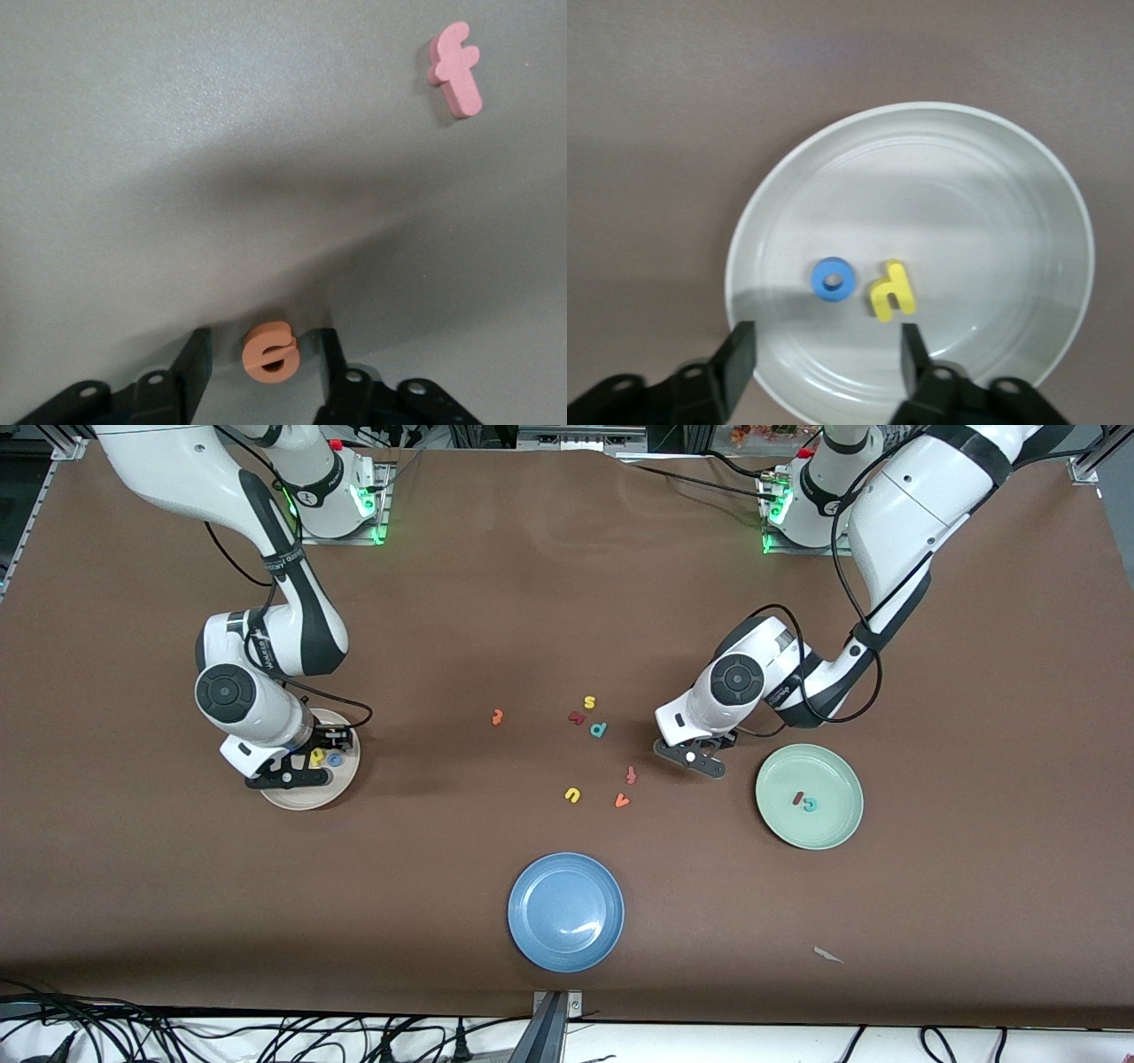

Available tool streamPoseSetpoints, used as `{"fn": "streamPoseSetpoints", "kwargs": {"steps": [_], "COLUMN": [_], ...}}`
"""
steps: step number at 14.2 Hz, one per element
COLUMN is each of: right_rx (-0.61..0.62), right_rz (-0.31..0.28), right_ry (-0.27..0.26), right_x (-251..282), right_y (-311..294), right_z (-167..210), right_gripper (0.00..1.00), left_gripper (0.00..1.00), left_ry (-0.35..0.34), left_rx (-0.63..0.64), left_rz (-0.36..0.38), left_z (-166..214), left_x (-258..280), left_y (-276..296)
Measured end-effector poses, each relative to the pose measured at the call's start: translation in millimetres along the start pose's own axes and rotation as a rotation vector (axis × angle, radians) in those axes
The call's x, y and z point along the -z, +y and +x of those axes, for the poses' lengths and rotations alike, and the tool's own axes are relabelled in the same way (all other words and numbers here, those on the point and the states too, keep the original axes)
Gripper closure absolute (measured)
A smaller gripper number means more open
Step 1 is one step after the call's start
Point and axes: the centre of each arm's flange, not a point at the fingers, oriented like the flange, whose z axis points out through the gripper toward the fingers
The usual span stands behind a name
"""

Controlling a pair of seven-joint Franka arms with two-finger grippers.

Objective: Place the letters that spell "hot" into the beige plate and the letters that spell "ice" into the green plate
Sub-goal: 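Drop the blue ring into the white plate while the left gripper grasps the orange 6, then drop the orange 6 into the green plate while the right gripper reaches the orange e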

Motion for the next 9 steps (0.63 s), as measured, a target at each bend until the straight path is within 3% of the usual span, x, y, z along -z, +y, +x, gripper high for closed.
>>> {"fn": "streamPoseSetpoints", "kwargs": {"steps": [2,6,9], "right_rx": [-0.03,-0.161,-0.227], "right_rz": [0.016,0.047,0.06], "right_ry": [0.003,0.017,0.019], "right_x": [2,11,14], "right_y": [-8,-61,-101], "right_z": [0,-4,-12], "right_gripper": [0.0,0.0,0.0], "left_gripper": [0.71,0.72,0.72], "left_ry": [0.005,0.011,-0.008], "left_rx": [0.003,0.007,-0.002], "left_rz": [0.003,0.006,0.06], "left_z": [1,3,11], "left_x": [2,7,37], "left_y": [-2,-4,-21]}}
